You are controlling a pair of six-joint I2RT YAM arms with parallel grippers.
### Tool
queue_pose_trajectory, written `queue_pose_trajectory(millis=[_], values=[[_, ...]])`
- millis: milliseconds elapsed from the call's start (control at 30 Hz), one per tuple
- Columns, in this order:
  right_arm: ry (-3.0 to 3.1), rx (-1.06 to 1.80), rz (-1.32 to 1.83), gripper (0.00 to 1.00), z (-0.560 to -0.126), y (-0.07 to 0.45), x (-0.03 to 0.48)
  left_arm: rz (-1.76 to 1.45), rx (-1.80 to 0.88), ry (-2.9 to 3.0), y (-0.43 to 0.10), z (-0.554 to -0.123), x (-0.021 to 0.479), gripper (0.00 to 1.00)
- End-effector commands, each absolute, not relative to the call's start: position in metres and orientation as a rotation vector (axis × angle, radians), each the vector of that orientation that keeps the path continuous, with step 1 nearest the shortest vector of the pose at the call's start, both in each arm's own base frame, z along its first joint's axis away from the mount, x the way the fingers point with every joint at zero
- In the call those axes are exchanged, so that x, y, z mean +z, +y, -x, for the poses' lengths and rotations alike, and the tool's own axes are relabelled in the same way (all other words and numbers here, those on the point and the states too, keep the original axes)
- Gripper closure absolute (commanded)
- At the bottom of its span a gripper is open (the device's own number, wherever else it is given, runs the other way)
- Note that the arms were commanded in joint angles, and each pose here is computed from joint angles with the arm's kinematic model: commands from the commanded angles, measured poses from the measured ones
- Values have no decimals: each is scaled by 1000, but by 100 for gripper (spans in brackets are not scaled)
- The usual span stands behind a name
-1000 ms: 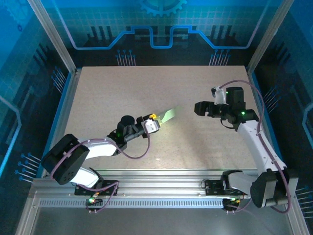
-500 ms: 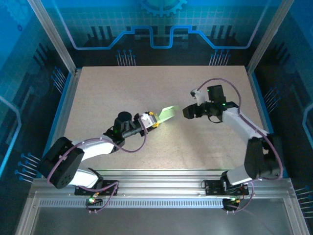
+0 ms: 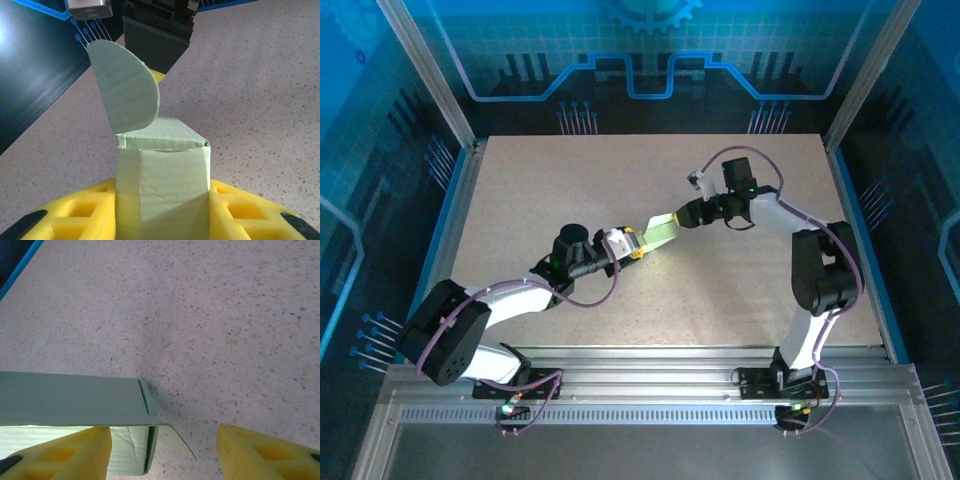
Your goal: Fold the paper box
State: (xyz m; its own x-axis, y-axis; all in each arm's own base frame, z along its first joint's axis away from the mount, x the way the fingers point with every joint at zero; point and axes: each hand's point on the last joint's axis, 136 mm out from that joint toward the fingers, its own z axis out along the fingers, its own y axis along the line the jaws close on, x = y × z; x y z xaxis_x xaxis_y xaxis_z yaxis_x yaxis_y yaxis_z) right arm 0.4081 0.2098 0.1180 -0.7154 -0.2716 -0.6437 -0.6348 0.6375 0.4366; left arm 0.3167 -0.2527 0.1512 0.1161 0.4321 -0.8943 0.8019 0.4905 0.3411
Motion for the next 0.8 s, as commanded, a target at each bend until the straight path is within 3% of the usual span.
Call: queue_pose_trajectory(millis=[0, 67, 267, 400, 567, 767], values=[[2297, 991, 776, 42, -403, 224, 118, -1174, -441, 1621, -250, -306, 127, 62], [2294, 1024, 793, 43, -401, 227, 118, -1190, -431, 1634, -249, -306, 123, 63], [2297, 1048, 813, 71, -397, 229, 115, -1186, -417, 1646, -248, -309, 123, 63], [2302, 1024, 816, 74, -394, 227, 115, -1172, -399, 1664, -245, -312, 122, 63], [2314, 937, 815, 92, -391, 228, 118, -1166, -389, 1680, -244, -314, 121, 62], [2370, 810, 775, 97, -387, 221, 122, -1159, -397, 1721, -244, -315, 120, 57]])
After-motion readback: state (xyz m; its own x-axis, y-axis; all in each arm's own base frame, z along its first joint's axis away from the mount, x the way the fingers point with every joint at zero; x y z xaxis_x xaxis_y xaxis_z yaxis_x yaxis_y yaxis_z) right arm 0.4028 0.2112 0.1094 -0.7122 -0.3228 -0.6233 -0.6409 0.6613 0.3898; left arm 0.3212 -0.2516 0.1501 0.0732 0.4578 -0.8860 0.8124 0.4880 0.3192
